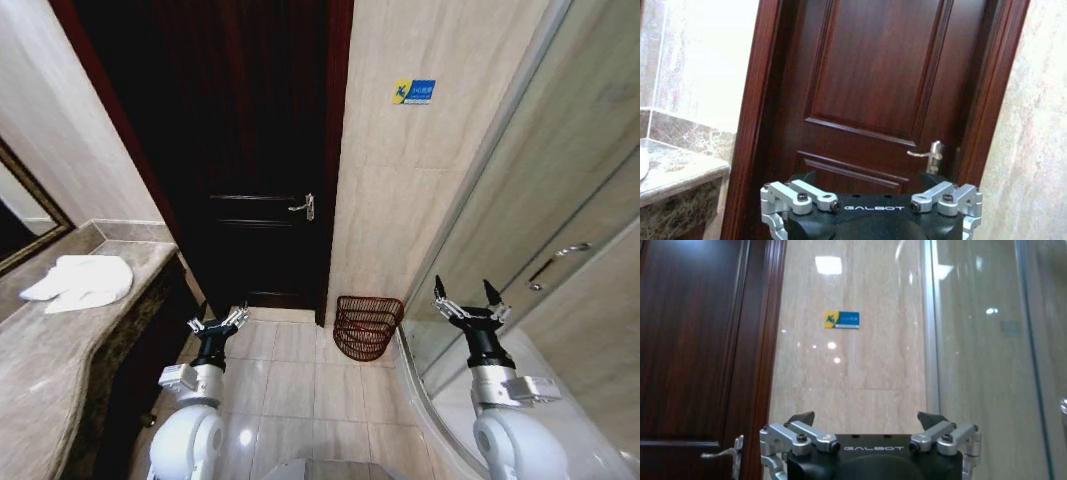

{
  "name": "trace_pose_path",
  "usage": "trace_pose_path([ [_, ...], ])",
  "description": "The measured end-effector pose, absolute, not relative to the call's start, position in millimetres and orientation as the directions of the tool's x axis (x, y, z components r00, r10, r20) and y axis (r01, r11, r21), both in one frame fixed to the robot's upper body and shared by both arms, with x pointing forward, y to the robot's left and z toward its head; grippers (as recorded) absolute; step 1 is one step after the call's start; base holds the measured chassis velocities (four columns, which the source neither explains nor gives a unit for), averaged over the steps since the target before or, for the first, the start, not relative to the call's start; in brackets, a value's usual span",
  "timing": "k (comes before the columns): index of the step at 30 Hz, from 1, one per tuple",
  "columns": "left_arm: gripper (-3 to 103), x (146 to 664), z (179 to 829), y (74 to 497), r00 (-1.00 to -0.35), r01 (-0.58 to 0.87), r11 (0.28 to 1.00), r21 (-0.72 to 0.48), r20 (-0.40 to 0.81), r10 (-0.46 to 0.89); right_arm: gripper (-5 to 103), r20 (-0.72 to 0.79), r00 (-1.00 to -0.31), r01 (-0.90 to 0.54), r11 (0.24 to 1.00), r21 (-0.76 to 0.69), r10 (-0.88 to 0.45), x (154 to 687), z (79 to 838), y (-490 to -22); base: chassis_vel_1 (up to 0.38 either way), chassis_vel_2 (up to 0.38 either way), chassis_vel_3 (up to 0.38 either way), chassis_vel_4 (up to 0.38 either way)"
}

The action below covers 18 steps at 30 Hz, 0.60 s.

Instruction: Discard the used towel into the hamper.

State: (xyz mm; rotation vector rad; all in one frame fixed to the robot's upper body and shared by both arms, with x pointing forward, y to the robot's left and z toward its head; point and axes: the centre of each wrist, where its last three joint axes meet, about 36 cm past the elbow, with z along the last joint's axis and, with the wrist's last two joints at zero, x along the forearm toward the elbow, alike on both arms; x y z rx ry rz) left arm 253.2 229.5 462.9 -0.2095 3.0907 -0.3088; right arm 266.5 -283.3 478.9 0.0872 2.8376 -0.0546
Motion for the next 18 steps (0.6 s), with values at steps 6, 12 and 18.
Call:
trace_pose_path([
  [6, 100, 253.4, 463.2, 226.6, -0.99, -0.138, 0.968, -0.208, -0.005, -0.142, 100, -0.304, -0.951, 0.075, 0.997, -0.02, 0.065, 268.3, 477.0, -284.2, 0.001, 0.012, 0.006, 0.02],
  [12, 100, 251.9, 465.7, 225.8, -0.99, -0.137, 0.969, -0.206, -0.008, -0.141, 100, -0.305, -0.95, 0.076, 0.997, 0.001, 0.072, 269.2, 477.8, -283.6, 0.0, 0.0, 0.0, 0.0],
  [18, 100, 250.7, 468.2, 225.4, -0.99, -0.137, 0.969, -0.208, -0.012, -0.143, 100, -0.308, -0.948, 0.08, 0.997, 0.012, 0.08, 269.1, 480.1, -283.4, 0.03, 0.048, 0.054, 0.026],
])
